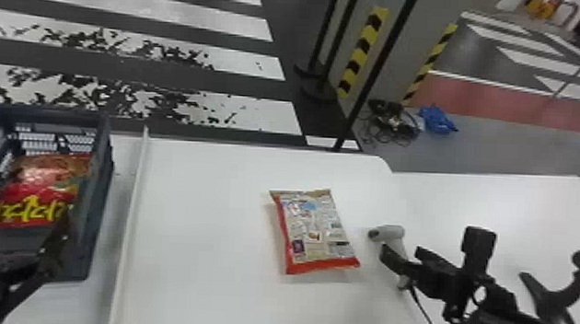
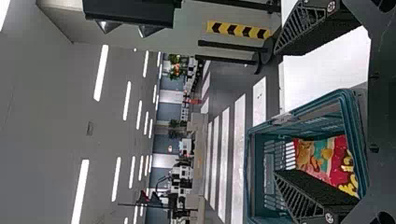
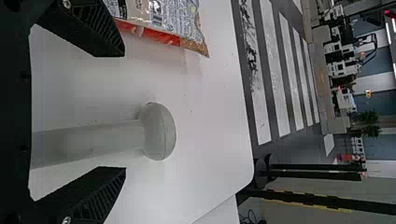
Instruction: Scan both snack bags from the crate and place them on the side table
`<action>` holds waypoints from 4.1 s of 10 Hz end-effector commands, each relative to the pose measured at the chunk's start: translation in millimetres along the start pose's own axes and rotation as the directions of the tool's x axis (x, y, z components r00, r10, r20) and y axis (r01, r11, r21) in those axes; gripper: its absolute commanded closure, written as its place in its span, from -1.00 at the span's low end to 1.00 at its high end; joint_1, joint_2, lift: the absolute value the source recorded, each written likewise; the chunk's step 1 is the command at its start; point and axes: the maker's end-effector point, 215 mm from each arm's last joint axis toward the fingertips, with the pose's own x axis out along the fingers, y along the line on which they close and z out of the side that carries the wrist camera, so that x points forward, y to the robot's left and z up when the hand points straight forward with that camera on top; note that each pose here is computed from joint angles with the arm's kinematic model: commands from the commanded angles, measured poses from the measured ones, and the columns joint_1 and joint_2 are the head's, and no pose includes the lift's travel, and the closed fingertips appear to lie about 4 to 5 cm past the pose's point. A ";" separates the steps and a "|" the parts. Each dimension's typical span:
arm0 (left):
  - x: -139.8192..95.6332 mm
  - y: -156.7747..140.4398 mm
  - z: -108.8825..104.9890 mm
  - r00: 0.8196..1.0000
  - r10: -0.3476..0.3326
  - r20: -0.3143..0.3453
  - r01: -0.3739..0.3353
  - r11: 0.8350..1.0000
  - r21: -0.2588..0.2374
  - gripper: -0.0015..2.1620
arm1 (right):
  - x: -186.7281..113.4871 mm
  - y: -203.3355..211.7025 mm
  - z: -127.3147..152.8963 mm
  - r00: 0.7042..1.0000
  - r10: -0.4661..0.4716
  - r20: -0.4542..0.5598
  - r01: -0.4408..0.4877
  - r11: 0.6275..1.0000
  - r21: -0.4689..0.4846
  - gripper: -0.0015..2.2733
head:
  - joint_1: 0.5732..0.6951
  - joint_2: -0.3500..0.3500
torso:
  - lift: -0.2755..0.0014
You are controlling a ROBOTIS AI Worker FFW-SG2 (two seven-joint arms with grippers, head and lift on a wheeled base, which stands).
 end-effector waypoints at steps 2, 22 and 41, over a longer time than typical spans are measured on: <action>0.3 0.3 -0.4 1.000 0.000 -0.001 0.000 1.000 0.001 -0.92 | 12.5 -10.0 -2.6 1.000 -0.006 -0.027 0.006 0.999 -0.032 -0.95 | 1.00 -1.00 | 0.28; -0.9 0.6 -1.7 1.000 -0.002 -0.004 0.002 1.000 -0.001 -0.92 | -22.5 70.9 28.6 0.991 0.115 -0.075 -0.123 0.985 -0.123 0.98 | 1.00 -0.90 | 0.28; 1.2 2.7 -3.2 1.000 -0.002 -0.004 0.002 1.000 -0.005 -0.92 | 4.6 26.6 27.4 0.998 0.064 -0.027 -0.065 0.996 -0.054 0.98 | 1.00 -0.85 | 0.28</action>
